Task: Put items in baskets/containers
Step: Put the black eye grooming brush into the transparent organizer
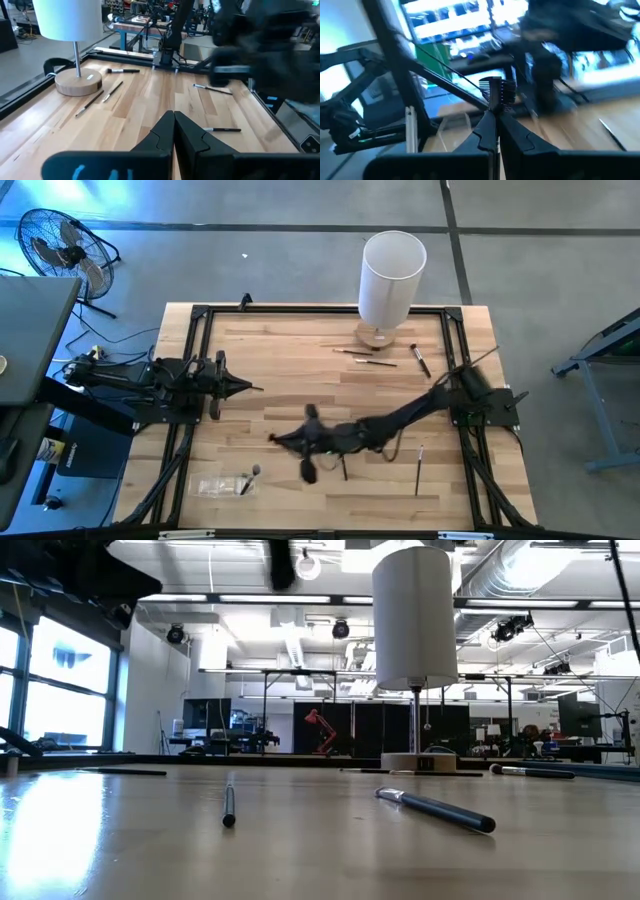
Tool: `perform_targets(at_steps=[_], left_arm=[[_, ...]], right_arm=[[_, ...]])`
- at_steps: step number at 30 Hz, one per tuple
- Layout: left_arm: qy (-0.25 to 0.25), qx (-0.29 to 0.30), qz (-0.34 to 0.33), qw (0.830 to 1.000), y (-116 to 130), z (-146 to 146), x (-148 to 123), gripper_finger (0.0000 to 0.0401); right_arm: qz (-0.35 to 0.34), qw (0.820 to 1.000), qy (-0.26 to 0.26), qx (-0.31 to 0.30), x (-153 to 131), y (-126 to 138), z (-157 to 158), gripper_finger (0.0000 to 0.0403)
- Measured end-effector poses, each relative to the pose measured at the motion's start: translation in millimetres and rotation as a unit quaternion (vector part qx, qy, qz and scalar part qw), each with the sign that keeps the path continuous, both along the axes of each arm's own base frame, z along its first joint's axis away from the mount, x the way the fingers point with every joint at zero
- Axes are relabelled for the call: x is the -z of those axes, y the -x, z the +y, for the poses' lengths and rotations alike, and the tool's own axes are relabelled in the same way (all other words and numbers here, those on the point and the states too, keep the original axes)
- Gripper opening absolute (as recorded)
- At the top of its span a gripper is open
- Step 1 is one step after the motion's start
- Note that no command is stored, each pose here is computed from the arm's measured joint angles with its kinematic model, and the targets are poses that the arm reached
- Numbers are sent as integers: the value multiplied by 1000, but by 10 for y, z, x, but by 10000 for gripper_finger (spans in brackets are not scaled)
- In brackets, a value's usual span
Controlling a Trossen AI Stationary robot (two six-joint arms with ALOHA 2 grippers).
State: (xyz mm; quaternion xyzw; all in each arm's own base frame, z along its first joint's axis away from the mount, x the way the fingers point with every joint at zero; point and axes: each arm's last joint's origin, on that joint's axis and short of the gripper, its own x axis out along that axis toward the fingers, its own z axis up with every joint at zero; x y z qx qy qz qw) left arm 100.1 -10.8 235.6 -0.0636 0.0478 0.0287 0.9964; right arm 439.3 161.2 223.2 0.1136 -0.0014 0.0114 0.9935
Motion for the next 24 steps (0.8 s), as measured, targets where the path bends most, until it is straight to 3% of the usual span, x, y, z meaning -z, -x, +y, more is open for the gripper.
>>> perform_targets(at_steps=[5,14,19,24], left_arm=[[-6,1,0,1000,-1,0,0,0],[1,27,1,1000,-1,-16,0,0],[10,26,0,1000,-1,-16,0,0],[9,23,1,1000,-1,-14,1,0]], right_arm=[[-67,995,67,-11,-189,-437,241,0],[-146,987,64,-12,-11,-1094,326,0],[-179,982,54,-17,218,-1275,389,0],[-159,987,19,-24,490,-1274,400,0]])
